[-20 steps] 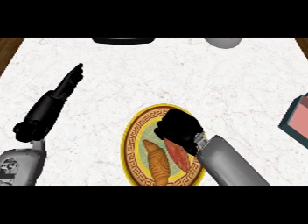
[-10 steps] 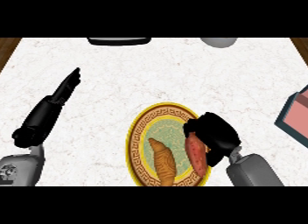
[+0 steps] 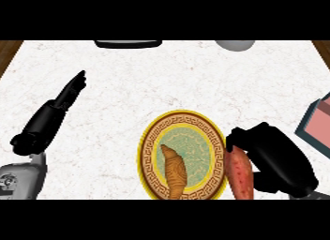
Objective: Pick the sweet potato from the plate and place it in the cardboard box
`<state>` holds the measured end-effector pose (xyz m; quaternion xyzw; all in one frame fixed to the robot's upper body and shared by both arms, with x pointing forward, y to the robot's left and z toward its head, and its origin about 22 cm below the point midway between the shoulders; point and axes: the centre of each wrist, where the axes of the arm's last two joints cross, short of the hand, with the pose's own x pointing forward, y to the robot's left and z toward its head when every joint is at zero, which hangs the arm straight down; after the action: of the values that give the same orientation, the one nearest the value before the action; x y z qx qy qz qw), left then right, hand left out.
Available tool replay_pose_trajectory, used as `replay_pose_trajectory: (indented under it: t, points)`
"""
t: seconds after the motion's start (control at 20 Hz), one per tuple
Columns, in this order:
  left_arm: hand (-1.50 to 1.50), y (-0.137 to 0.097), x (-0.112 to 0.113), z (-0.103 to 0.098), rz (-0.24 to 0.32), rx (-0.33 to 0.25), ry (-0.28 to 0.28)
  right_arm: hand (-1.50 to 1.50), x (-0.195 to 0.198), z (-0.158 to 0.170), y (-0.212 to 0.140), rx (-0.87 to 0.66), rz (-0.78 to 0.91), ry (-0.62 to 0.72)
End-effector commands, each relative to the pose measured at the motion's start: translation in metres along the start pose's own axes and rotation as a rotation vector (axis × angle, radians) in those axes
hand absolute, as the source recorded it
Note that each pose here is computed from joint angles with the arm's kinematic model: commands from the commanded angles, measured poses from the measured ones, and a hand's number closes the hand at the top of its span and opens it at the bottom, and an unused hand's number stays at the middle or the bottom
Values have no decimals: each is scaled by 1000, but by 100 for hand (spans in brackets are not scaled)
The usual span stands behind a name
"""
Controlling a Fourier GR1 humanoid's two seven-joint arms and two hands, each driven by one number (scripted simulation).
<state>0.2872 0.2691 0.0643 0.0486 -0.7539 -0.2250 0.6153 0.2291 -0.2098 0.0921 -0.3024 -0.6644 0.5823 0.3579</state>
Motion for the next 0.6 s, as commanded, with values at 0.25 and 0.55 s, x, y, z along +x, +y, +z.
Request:
replay_pose_trajectory:
  t: [0.25, 0.55]
  points:
    - [0, 5, 1, 2, -2, -1, 0, 150, -11, 44, -80, -334, -139, 294]
    - [0, -7, 3, 6, -3, -15, -22, 150, -58, 33, -119, -473, -193, 531]
